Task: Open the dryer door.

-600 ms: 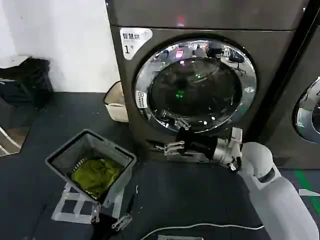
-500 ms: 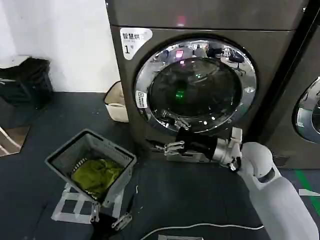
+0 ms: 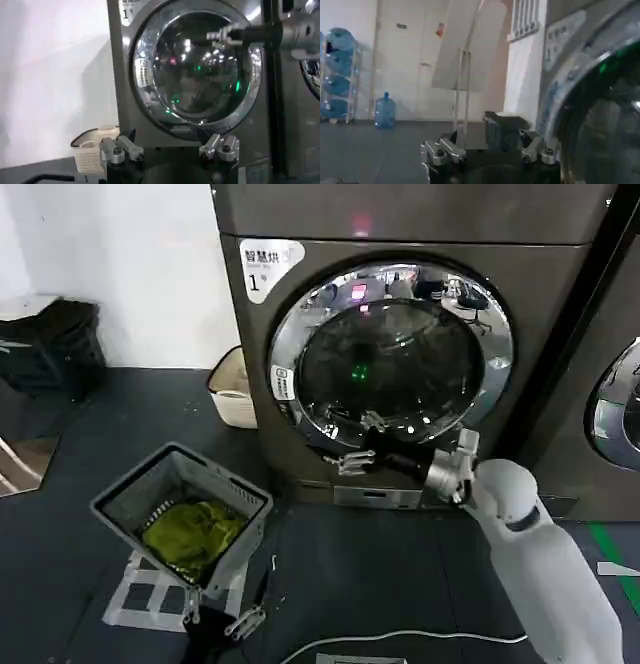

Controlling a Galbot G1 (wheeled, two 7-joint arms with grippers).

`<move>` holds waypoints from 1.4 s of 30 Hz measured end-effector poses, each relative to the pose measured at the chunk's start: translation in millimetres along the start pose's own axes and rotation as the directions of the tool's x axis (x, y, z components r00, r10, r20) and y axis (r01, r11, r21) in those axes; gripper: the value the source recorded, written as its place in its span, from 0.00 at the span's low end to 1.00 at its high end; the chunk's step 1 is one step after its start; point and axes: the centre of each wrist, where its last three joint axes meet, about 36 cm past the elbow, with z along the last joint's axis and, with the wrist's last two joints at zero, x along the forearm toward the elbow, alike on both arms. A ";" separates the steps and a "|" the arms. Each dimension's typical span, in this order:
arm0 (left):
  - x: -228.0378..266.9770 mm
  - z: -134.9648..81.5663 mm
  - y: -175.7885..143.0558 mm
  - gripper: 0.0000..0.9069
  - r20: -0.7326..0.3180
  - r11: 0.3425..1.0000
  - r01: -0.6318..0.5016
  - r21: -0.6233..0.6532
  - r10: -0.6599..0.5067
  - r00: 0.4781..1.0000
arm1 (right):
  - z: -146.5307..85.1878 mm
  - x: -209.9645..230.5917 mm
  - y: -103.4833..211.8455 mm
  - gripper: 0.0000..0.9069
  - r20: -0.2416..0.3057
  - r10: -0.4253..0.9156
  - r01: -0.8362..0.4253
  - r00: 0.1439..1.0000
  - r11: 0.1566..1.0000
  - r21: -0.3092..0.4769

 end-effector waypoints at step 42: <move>5.5 -8.5 -3.4 1.00 -0.004 1.000 0.006 0.020 -0.006 1.000 | 37.8 -121.0 -57.5 1.00 -0.048 -0.058 0.056 0.997 0.997 -0.053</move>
